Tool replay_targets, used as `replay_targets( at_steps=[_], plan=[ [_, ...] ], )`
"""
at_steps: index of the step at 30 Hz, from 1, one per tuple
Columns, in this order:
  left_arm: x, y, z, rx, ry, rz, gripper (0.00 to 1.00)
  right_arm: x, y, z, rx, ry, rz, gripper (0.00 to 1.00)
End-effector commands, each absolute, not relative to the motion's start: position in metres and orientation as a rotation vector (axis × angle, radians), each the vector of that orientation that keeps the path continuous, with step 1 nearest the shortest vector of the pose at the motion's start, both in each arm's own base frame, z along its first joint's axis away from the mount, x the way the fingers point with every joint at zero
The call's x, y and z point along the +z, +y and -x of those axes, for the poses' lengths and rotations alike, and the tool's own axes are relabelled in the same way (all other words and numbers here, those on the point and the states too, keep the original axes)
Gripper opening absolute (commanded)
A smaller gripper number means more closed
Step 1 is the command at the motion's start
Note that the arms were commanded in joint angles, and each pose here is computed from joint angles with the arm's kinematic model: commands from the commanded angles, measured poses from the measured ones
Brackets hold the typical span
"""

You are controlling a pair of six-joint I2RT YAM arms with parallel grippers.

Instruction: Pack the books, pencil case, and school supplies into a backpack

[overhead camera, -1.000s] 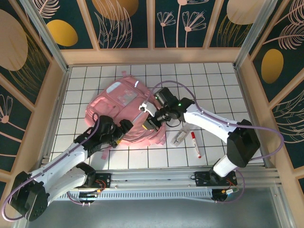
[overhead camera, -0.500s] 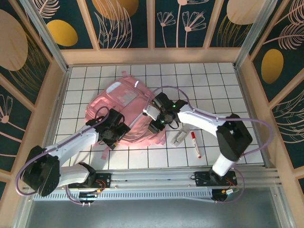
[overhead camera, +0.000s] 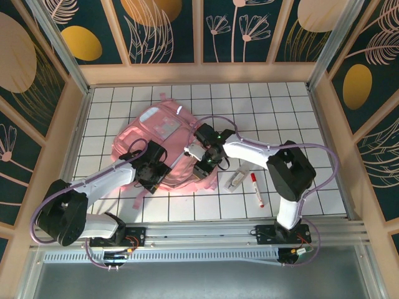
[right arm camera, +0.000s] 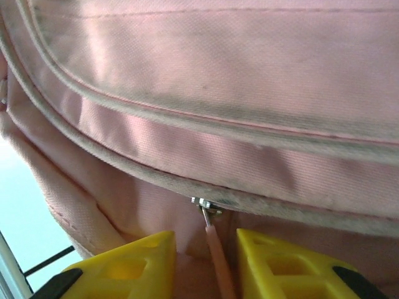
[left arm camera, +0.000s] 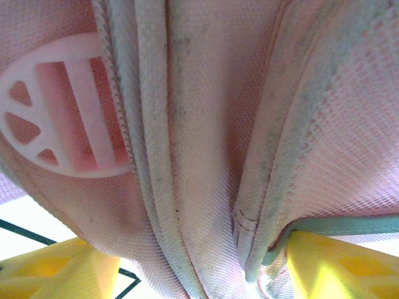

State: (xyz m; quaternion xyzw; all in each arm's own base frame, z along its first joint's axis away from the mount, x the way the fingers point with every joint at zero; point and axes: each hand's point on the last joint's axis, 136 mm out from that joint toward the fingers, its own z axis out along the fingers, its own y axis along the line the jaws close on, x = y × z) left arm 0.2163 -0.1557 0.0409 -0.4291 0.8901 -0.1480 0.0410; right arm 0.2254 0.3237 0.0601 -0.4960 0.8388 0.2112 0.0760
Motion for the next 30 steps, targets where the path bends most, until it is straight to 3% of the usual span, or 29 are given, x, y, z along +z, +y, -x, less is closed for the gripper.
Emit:
replay_targets(
  at_steps=[1, 4, 5, 6, 7, 9, 11, 20, 25, 30],
  plan=[
    [0.018, -0.123, -0.200, -0.214, 2.689, 1.440, 0.68, 0.056, 0.320, -0.207, 0.684, 2.591, 1.536, 0.30],
    [0.017, -0.121, -0.201, -0.204, 2.686, 1.442, 0.65, 0.053, 0.316, -0.205, 0.664, 2.602, 1.540, 0.29],
    [0.017, -0.121, -0.202, -0.202, 2.683, 1.444, 0.62, 0.053, 0.317, -0.206, 0.670, 2.599, 1.533, 0.24],
    [0.017, -0.119, -0.203, -0.195, 2.679, 1.443, 0.57, 0.055, 0.318, -0.206, 0.678, 2.591, 1.531, 0.14],
    [0.017, -0.118, -0.204, -0.188, 2.674, 1.442, 0.50, 0.057, 0.320, -0.208, 0.675, 2.584, 1.516, 0.03],
    [0.017, -0.114, -0.208, -0.181, 2.665, 1.413, 0.31, 0.064, 0.320, -0.214, 0.653, 2.564, 1.488, 0.00],
    [0.019, -0.108, -0.216, -0.163, 2.653, 1.350, 0.00, 0.077, 0.320, -0.224, 0.620, 2.527, 1.424, 0.00],
    [0.047, -0.054, -0.254, -0.034, 2.602, 1.097, 0.00, 0.140, 0.304, -0.262, 0.462, 2.381, 0.997, 0.00],
    [0.068, -0.019, -0.284, 0.158, 2.601, 0.791, 0.00, 0.132, 0.267, -0.280, 0.225, 2.368, 0.831, 0.00],
    [0.043, -0.002, -0.287, 0.207, 2.772, 0.678, 0.00, 0.130, 0.267, -0.272, 0.298, 2.356, 0.741, 0.00]
  ],
)
